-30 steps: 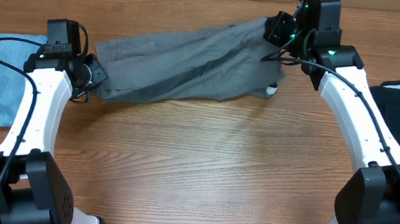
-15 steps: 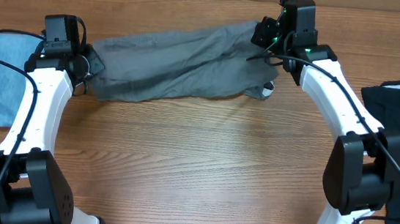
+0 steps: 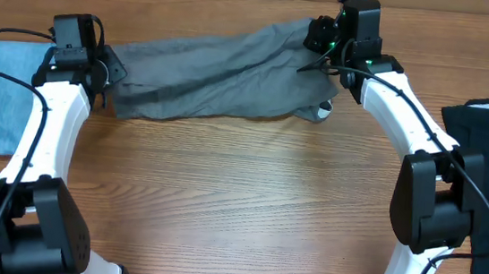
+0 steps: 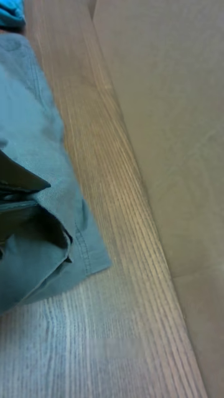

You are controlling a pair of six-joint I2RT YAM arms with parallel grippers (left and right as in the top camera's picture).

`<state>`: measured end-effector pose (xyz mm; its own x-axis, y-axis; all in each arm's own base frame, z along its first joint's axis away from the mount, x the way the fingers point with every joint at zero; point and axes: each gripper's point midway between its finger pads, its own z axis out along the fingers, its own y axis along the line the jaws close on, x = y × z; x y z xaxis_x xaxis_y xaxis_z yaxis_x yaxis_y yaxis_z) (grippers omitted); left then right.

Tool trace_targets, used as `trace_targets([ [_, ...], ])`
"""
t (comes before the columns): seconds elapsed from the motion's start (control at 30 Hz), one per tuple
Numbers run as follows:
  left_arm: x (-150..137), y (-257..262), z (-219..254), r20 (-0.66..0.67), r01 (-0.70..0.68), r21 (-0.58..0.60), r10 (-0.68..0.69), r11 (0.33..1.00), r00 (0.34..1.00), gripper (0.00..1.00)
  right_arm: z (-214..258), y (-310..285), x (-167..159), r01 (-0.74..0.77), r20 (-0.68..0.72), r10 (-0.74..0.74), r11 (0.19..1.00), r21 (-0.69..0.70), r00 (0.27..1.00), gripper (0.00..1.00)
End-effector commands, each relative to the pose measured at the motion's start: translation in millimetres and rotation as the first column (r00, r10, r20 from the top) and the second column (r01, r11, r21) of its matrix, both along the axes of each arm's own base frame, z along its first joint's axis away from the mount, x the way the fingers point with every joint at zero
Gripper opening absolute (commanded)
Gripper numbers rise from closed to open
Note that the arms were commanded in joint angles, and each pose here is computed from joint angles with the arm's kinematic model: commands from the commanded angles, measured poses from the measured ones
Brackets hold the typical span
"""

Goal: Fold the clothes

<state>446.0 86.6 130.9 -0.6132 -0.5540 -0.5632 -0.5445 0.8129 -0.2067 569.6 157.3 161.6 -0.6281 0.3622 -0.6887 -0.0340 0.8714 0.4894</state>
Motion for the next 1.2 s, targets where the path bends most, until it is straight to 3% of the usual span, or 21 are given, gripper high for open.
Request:
trace_targets([
  [0.0, 20.3, -1.0, -2.3, 0.025, 0.078, 0.055, -0.08, 0.995, 0.997, 1.0, 7.9, 1.6, 15.6, 0.02, 0.065, -0.019, 1.0, -0.006, 0.998, 0.43],
  [0.07, 26.4, -4.7, 1.8, 0.045, 0.116, 0.078, -0.119, 0.99, 0.992, 1.0, 12.3, 0.8, 22.0, 0.032, 0.102, -0.032, 0.999, -0.002, 0.994, 0.88],
  [0.1, 28.8, -5.8, 7.0, 0.056, 0.125, 0.088, -0.13, 0.988, 0.99, 1.0, 15.3, 0.5, 23.8, 0.035, 0.116, -0.035, 0.999, -0.001, 0.993, 1.0],
  [0.27, 35.4, -19.2, 44.2, 0.106, 0.155, 0.086, -0.164, 0.984, 0.981, 1.0, 36.6, -4.1, 33.1, 0.038, 0.177, -0.041, 0.999, 0.021, 0.983, 1.0],
  [0.43, 34.7, -42.6, 68.7, 0.101, 0.202, 0.087, -0.21, 0.976, 0.973, 1.0, 49.4, 3.9, 24.4, -0.072, 0.117, 0.069, 0.997, 0.021, 0.991, 1.0],
  [0.47, 33.7, -51.0, 68.2, 0.093, 0.222, 0.078, -0.229, 0.972, 0.969, 0.96, 50.2, 5.5, 21.2, -0.092, 0.096, 0.091, 0.996, 0.008, 0.991, 1.0],
  [0.53, 30.3, -66.2, 63.2, 0.07, 0.257, 0.064, -0.261, 0.964, 0.963, 0.81, 48.4, 6.6, 13.6, -0.127, 0.05, 0.128, 0.991, -0.035, 0.99, 1.0],
  [0.6, 24.2, -85.5, 50.7, 0.021, 0.299, 0.05, -0.3, 0.953, 0.954, 0.43, 36.4, 9.7, -1.3, -0.193, -0.024, 0.192, 0.977, -0.096, 0.981, 1.0],
  [0.63, 20.9, -93.3, 42.6, -0.009, 0.316, 0.041, -0.316, 0.948, 0.949, 0.19, 25.7, 8.0, -9.8, -0.214, -0.074, 0.207, 0.97, -0.118, 0.976, 0.9],
  [0.7, 17.6, -101.9, 30.0, -0.049, 0.335, 0.029, -0.334, 0.942, 0.941, 0.04, 12.2, 4.7, -21.2, -0.232, -0.142, 0.213, 0.964, -0.131, 0.967, 0.61],
  [0.73, 16.5, -104.4, 23.4, -0.069, 0.341, 0.023, -0.339, 0.94, 0.938, 0.04, 6.1, 0.9, -26.0, -0.228, -0.176, 0.202, 0.964, -0.137, 0.963, 0.44],
  [0.8, 15.6, -106.1, 6.0, -0.112, 0.345, 0.009, -0.342, 0.938, 0.933, 0.04, -2.3, -5.6, -33.2, -0.222, -0.225, 0.187, 0.964, -0.144, 0.956, 0.2],
  [0.87, 16.1, -106.1, -9.2, -0.145, 0.345, -0.001, -0.342, 0.938, 0.928, 0.04, -8.6, -8.6, -40.0, -0.225, -0.263, 0.182, 0.964, -0.142, 0.947, 0.04],
  [1.17, 21.1, -113.1, -80.6, -0.253, 0.356, -0.068, -0.361, 0.932, 0.898, 0.04, -46.3, 11.8, -50.5, -0.356, -0.306, 0.293, 0.918, -0.175, 0.906, 0.04],
])
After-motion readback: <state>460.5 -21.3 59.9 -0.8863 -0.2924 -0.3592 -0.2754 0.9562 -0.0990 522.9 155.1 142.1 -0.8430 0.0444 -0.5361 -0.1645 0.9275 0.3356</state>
